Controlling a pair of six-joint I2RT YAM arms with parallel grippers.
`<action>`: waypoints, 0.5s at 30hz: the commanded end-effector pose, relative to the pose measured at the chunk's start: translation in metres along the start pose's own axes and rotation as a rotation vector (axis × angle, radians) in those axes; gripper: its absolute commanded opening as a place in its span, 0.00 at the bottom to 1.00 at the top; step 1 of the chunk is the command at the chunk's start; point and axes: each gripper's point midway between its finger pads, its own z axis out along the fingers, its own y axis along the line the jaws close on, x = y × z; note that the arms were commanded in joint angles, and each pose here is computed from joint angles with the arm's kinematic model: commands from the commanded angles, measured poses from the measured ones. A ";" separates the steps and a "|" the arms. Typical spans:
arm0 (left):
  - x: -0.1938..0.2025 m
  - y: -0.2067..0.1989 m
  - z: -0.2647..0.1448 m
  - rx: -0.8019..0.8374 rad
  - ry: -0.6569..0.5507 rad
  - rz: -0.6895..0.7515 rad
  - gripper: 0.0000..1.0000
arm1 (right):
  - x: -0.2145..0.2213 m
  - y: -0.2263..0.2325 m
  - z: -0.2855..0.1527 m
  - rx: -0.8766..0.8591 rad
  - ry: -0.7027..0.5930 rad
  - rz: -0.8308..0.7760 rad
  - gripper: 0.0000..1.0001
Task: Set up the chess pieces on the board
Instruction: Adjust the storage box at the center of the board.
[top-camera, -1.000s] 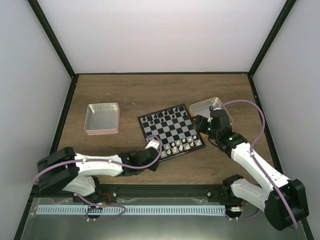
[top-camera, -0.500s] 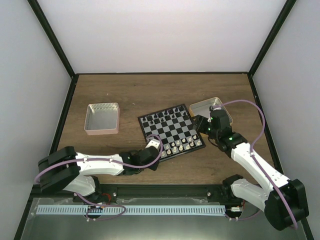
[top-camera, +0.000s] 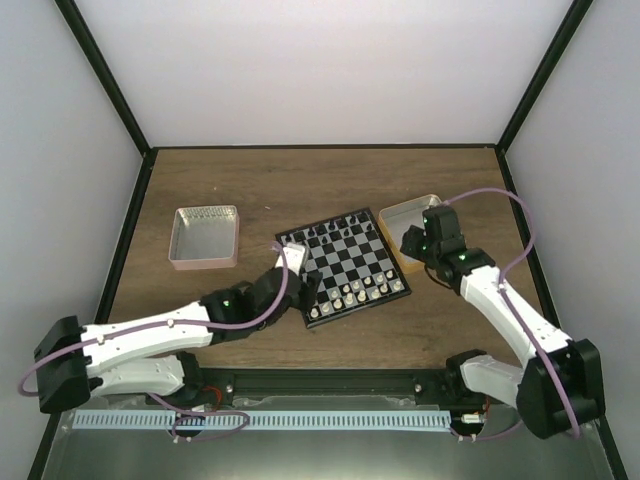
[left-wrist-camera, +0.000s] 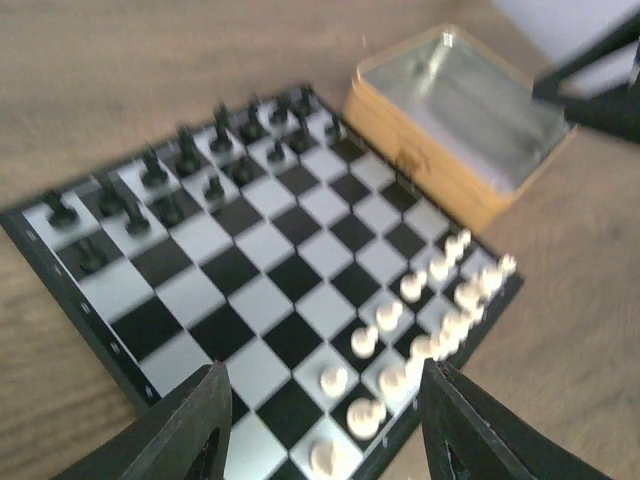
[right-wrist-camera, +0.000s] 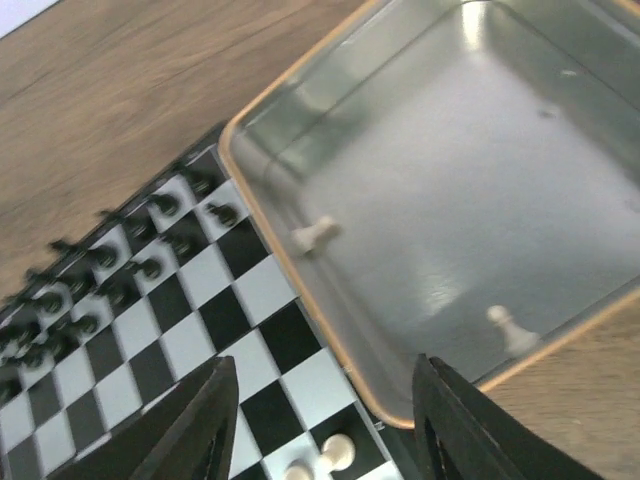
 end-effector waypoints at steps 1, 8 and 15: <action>-0.044 0.017 -0.014 -0.069 -0.107 -0.017 0.54 | -0.017 -0.030 0.001 0.135 0.023 0.001 0.47; -0.085 0.036 -0.011 -0.034 -0.137 -0.064 0.55 | -0.034 -0.055 0.020 0.251 0.053 0.018 0.49; -0.100 0.063 -0.003 -0.045 -0.096 -0.048 0.55 | -0.058 -0.032 0.061 0.150 0.103 -0.056 0.66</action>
